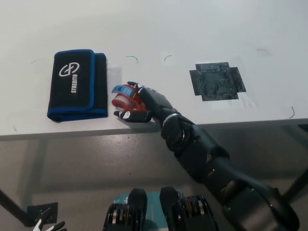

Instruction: Use the right hand to move the tape on the right hand side to the notebook on the left hand side

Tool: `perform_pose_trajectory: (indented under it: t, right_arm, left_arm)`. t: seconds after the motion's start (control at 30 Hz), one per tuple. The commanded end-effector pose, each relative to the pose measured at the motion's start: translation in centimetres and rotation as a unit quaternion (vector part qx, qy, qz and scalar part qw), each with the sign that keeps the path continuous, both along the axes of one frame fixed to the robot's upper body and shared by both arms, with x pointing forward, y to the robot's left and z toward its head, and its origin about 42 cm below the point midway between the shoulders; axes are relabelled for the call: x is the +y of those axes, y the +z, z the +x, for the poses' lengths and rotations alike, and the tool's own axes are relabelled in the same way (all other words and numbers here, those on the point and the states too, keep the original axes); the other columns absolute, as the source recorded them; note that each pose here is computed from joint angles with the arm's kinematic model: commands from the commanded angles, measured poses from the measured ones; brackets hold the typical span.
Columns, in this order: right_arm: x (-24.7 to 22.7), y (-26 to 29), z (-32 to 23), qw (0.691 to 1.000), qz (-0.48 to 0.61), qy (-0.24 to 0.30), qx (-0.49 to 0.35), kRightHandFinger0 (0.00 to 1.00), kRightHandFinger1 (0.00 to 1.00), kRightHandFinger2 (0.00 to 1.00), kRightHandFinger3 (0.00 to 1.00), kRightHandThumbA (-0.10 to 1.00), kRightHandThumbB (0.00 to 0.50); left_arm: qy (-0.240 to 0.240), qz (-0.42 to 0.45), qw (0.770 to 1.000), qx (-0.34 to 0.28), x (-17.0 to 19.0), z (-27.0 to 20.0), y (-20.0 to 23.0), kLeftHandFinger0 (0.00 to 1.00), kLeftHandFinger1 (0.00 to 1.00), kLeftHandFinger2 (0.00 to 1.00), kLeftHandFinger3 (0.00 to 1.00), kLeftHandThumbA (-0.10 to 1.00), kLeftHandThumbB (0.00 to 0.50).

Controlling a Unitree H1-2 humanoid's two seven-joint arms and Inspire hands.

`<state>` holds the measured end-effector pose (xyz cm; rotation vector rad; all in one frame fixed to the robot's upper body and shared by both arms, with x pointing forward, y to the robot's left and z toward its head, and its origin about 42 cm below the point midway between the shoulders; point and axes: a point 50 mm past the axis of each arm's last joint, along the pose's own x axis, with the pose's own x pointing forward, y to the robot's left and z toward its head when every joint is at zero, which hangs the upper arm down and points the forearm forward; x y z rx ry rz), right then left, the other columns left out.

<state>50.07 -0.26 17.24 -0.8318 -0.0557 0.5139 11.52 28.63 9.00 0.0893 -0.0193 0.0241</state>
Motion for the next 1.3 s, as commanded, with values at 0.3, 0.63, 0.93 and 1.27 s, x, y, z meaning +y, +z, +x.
perform_pose_trajectory:
  t: [0.3, 0.63, 0.93, 1.27]
  right_arm:
    - [1.6, 2.0, 0.2, 0.998, 0.010, 0.055, -0.012, 1.00, 1.00, 1.00, 1.00, 0.95, 0.500]
    - [-0.3, 5.3, 2.3, 0.997, 0.038, 0.052, -0.047, 1.00, 1.00, 1.00, 1.00, 0.89, 0.500]
    - [-3.8, 10.4, 3.9, 0.989, 0.074, 0.046, -0.122, 1.00, 1.00, 1.00, 1.00, 0.85, 0.500]
    - [-10.9, 15.1, 1.0, 0.974, 0.083, 0.056, -0.204, 1.00, 1.00, 1.00, 1.00, 0.78, 0.497]
  left_arm:
    - [-0.011, 0.007, 1.000, -0.017, 0.2, -0.3, 1.0, 0.82, 0.83, 0.83, 1.00, 0.81, 0.127]
    - [-0.012, 0.007, 1.000, -0.011, 0.2, -0.5, 0.7, 0.82, 0.82, 0.82, 1.00, 0.80, 0.129]
    - [-0.014, 0.002, 1.000, 0.000, 0.1, -0.9, 0.6, 0.82, 0.81, 0.80, 1.00, 0.79, 0.134]
    - [-0.007, 0.006, 1.000, 0.002, 0.3, -0.8, 0.4, 0.80, 0.79, 0.76, 1.00, 0.80, 0.141]
